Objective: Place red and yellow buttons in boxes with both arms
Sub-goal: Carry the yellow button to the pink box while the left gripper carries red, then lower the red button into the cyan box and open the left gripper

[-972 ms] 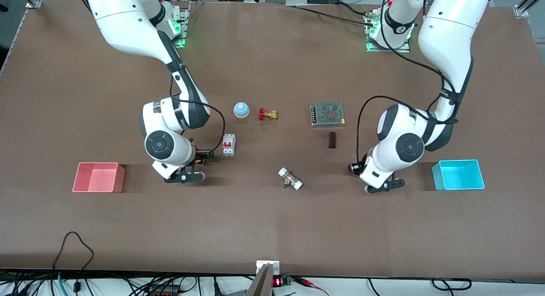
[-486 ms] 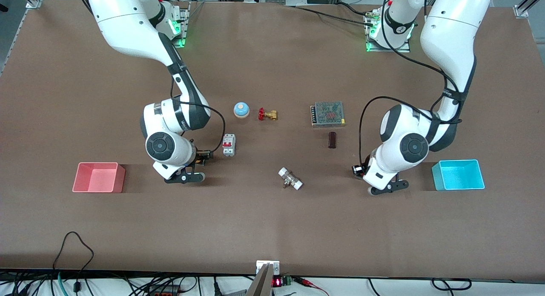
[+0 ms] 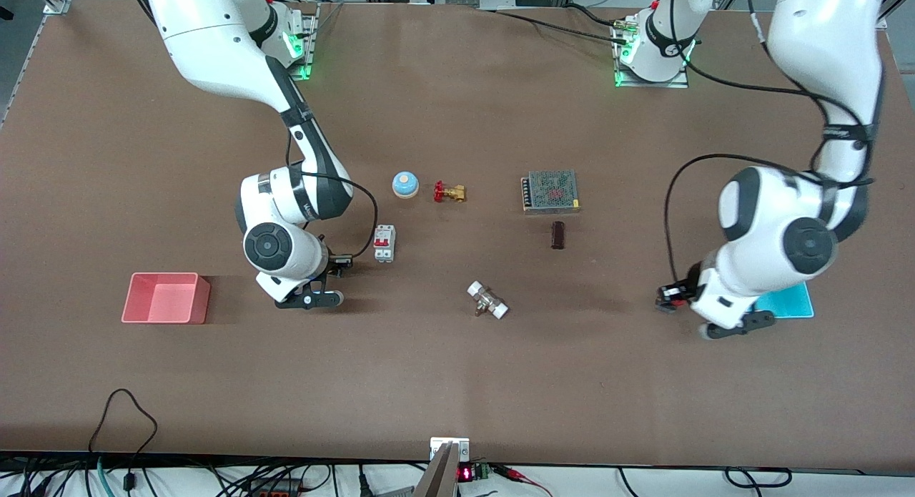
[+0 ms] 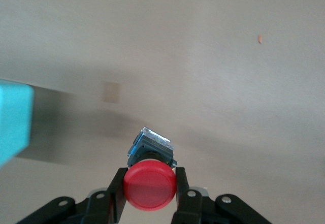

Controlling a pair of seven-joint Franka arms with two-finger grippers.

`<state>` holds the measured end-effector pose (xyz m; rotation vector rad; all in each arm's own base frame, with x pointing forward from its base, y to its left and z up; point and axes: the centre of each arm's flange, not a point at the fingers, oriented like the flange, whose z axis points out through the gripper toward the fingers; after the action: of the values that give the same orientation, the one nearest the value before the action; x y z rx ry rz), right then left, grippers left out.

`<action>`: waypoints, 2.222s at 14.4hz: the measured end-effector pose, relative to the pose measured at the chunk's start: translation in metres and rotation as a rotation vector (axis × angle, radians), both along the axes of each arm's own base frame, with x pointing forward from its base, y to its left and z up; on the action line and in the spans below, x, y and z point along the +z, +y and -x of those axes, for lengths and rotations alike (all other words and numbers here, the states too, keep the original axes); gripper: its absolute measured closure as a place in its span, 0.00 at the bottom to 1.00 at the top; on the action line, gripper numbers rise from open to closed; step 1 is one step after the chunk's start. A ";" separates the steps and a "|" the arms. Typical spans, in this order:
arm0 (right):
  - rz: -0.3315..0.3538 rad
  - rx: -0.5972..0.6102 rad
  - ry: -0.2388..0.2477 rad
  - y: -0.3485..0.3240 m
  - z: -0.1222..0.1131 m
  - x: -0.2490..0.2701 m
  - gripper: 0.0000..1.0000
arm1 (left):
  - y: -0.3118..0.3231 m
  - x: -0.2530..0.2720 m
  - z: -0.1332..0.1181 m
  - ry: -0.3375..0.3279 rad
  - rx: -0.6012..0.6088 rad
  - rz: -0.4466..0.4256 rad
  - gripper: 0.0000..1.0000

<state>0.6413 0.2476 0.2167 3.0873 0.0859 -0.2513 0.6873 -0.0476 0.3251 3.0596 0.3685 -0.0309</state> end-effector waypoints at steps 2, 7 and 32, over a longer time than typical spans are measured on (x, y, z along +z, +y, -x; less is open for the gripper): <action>-0.004 -0.001 -0.017 0.000 -0.004 0.005 0.63 | 0.037 0.009 -0.001 -0.009 -0.021 -0.001 0.58; -0.003 -0.047 -0.108 -0.027 -0.040 0.064 0.63 | 0.134 0.009 0.005 -0.019 -0.090 -0.002 0.58; 0.069 -0.010 0.014 -0.334 -0.059 0.052 0.63 | 0.183 -0.021 -0.013 -0.036 -0.222 -0.081 0.00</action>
<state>0.7006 -0.0862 0.2685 3.0187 0.0614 -0.2705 0.6998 0.1355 0.3038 3.1599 0.0268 0.0299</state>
